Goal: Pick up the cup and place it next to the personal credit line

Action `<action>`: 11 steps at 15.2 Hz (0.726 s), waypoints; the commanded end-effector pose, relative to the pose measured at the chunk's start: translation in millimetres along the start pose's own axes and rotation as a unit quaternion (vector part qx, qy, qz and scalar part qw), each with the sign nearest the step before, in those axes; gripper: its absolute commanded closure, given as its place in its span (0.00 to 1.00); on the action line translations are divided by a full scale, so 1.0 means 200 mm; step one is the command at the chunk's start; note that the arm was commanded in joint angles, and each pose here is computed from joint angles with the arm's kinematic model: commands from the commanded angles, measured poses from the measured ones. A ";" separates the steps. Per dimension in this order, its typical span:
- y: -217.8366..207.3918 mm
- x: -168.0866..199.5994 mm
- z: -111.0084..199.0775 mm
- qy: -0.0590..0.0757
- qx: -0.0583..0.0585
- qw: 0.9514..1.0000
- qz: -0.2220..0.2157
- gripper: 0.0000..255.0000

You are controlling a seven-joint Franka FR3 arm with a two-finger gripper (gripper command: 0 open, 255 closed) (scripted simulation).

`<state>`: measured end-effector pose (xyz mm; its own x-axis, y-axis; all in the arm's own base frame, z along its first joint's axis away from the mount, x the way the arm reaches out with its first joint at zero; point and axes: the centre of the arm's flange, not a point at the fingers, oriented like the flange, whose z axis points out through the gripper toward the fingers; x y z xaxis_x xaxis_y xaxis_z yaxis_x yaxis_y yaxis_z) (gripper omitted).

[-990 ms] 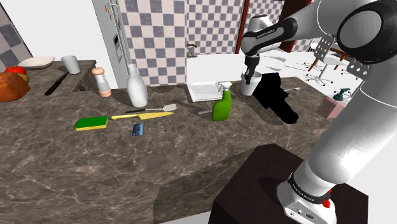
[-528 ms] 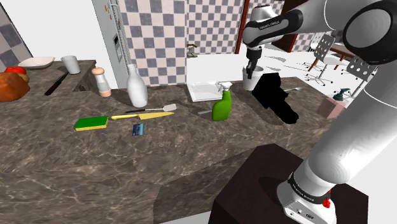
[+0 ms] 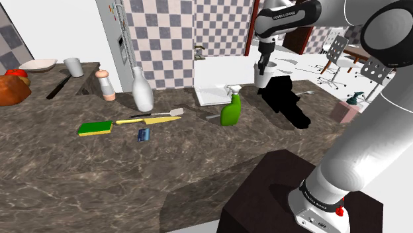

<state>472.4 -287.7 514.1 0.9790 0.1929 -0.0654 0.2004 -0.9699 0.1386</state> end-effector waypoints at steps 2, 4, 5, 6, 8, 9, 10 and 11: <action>0.01 0.00 -0.08 0.000 0.000 1.000 0.000 1.00; 0.02 -0.01 -0.13 0.000 0.000 1.000 0.000 1.00; 0.02 -0.01 -0.15 0.000 0.000 1.000 0.000 1.00; 0.02 -0.01 -0.18 0.000 0.000 1.000 0.000 1.00; 0.03 -0.01 -0.23 0.000 0.000 1.000 0.000 1.00; 0.03 -0.01 -0.26 0.000 0.000 1.000 0.000 1.00; 0.04 -0.02 -0.29 0.000 0.000 1.000 0.000 1.00; 0.04 -0.02 -0.29 0.000 0.000 1.000 0.000 1.00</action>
<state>472.2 -287.7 569.3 0.9790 0.1929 -0.0653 0.2003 -0.9699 0.1386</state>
